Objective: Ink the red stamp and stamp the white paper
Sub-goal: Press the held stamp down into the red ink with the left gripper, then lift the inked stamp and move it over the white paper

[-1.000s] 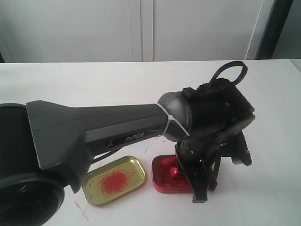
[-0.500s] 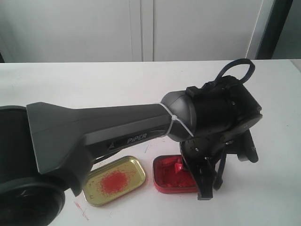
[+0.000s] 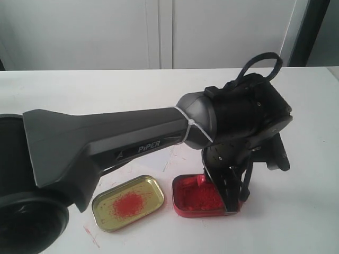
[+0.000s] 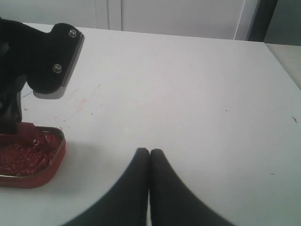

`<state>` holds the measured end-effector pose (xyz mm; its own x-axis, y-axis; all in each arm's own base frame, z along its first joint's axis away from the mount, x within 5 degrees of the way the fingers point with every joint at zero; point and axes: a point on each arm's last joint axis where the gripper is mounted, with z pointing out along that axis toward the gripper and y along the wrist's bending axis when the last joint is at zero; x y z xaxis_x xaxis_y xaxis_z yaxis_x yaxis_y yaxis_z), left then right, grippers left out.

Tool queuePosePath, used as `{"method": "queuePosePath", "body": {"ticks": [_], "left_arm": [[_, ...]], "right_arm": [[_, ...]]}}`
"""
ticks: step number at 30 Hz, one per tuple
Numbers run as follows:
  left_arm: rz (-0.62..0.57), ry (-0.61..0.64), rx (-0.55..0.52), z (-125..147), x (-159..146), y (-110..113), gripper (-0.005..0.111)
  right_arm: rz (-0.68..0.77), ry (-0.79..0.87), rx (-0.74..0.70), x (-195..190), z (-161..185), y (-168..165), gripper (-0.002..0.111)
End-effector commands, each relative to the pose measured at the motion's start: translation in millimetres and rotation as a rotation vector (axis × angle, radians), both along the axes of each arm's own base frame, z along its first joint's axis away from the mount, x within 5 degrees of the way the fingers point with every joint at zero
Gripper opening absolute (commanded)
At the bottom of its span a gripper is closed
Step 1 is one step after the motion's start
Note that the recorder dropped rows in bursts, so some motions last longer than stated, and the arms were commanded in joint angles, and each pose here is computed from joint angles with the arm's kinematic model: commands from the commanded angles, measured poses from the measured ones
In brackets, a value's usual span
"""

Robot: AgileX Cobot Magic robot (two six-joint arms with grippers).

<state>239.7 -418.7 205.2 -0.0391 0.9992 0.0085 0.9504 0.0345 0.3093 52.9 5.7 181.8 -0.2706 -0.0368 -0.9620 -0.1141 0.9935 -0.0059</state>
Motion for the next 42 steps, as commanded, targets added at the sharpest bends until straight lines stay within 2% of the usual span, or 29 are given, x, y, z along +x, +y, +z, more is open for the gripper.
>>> {"method": "queuePosePath", "body": {"ticks": [1, 12, 27, 42], "left_arm": [[0.072, 0.030, 0.060, 8, 10, 17, 0.000], [0.165, 0.075, 0.027, 9, 37, 36, 0.000], [0.307, 0.101, 0.003, 9, 84, 75, 0.000], [0.478, 0.176, -0.062, 8, 130, 126, 0.000]], "right_arm": [[-0.004, -0.016, 0.003, 0, 0, 0, 0.000], [-0.004, -0.016, 0.003, 0, 0, 0, 0.000], [-0.004, -0.016, 0.003, 0, 0, 0, 0.000], [-0.004, -0.016, 0.003, 0, 0, 0, 0.000]]}}
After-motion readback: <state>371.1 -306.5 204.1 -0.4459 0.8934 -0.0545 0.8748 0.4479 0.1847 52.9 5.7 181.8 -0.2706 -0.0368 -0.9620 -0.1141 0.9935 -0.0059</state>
